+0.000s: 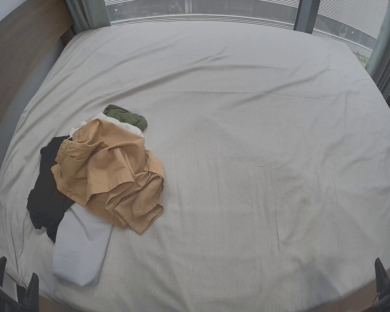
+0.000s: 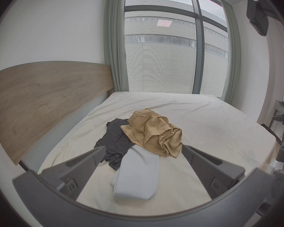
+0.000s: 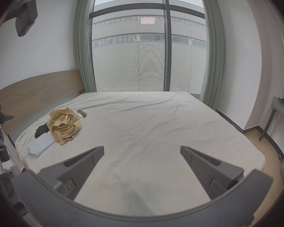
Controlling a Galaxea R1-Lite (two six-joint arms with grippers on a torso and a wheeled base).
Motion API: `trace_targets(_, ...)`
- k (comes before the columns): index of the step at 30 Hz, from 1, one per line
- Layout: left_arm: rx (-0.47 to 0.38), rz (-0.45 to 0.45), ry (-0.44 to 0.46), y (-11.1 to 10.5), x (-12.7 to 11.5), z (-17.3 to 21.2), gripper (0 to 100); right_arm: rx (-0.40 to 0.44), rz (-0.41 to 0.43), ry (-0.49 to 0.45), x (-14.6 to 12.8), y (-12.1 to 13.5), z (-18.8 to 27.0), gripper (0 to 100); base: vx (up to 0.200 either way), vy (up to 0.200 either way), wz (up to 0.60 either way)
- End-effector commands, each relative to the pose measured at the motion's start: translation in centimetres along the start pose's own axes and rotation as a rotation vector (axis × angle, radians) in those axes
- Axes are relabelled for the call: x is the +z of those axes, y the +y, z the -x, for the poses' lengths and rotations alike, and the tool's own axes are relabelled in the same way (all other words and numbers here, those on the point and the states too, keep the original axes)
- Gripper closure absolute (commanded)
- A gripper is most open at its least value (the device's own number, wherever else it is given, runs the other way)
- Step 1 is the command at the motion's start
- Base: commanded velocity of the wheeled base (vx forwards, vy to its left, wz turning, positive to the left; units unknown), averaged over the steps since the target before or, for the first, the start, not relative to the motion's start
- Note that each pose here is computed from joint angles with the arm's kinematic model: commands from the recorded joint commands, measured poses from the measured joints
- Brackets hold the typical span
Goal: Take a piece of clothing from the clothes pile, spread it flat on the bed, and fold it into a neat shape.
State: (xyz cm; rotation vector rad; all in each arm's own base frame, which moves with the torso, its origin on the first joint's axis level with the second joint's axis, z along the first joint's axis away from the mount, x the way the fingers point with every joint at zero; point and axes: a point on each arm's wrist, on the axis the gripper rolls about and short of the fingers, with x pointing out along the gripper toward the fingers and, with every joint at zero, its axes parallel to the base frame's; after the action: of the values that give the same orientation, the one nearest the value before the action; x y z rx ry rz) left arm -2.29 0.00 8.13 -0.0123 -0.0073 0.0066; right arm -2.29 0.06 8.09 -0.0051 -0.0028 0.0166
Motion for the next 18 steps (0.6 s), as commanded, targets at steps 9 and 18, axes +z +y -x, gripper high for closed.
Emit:
trace_targets(9,0.0,0.006,0.003,0.0,-0.5,0.0,0,0.01,0.014,-0.203,3.0,0.0,0.4,0,0.0,0.0,0.0)
trace_targets(18,0.0,0.003,0.001,0.0,-0.5,0.0,0,0.176,-0.045,-0.047,6.1,0.0,-2.4,0,0.0,0.0,0.0)
